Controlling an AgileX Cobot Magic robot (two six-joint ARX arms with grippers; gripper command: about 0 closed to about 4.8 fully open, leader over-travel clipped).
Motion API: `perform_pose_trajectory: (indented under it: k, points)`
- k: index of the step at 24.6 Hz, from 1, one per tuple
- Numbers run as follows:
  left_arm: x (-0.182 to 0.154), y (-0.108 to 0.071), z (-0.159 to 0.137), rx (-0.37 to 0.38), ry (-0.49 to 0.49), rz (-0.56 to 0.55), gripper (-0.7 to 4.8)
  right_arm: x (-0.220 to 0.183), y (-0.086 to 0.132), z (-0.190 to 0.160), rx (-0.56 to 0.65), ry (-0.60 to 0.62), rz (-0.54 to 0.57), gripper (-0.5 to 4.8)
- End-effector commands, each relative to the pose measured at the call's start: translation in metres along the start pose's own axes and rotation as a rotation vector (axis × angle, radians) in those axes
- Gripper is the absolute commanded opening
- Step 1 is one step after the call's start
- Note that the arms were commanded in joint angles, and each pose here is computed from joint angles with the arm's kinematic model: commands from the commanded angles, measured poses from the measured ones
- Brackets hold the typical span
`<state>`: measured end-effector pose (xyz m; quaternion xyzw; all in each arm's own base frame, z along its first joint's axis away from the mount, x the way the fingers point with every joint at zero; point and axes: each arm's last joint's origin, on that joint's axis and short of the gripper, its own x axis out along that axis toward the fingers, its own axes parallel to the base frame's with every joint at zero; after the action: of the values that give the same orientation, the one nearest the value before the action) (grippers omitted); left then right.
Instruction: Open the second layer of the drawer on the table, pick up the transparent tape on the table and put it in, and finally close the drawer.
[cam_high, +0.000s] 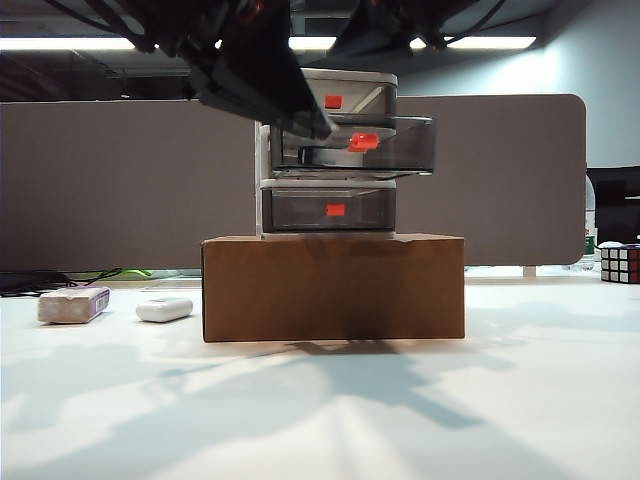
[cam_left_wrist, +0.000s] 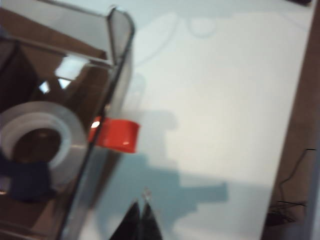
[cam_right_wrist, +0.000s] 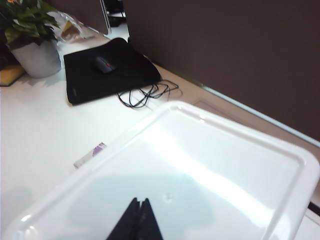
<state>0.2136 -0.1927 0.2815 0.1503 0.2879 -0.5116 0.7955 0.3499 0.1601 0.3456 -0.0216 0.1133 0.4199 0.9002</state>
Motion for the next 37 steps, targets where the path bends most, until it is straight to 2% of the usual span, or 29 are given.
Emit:
perform_pose_trajectory:
  k: [1,6,15,18,22,27,29,33,37]
  points:
    - [0.004,0.004,0.002,0.005,-0.014,0.049,-0.06,0.001,0.0,0.0,0.009,0.014,0.002,-0.05]
    - [0.009,0.011,0.008,0.026,-0.063,0.17,-0.06,0.001,0.0,-0.012,0.001,0.117,-0.025,-0.06]
    - [0.015,0.02,0.017,0.045,-0.142,0.338,-0.06,0.001,0.0,-0.017,0.004,0.166,-0.034,-0.05]
    - [0.021,0.024,0.018,0.053,-0.147,0.373,-0.06,0.001,0.0,-0.017,0.006,0.171,-0.033,-0.05]
    - [0.035,0.032,0.016,0.045,-0.147,0.481,-0.06,0.001,0.0,-0.017,0.007,0.173,-0.033,-0.05]
    - [0.035,0.032,0.014,0.067,-0.117,0.491,-0.06,0.001,0.0,-0.017,-0.017,0.169,-0.031,-0.05]
    - [0.025,0.025,0.014,0.074,-0.102,0.403,-0.06,-0.005,0.003,-0.009,-0.077,0.144,-0.03,-0.05]
    - [-0.009,0.012,0.015,0.127,-0.072,0.399,-0.06,-0.033,0.015,0.013,-0.125,0.091,-0.04,-0.05]
    - [-0.054,-0.007,0.007,0.151,-0.166,0.425,-0.06,-0.074,0.035,0.026,-0.171,0.09,-0.04,-0.05]
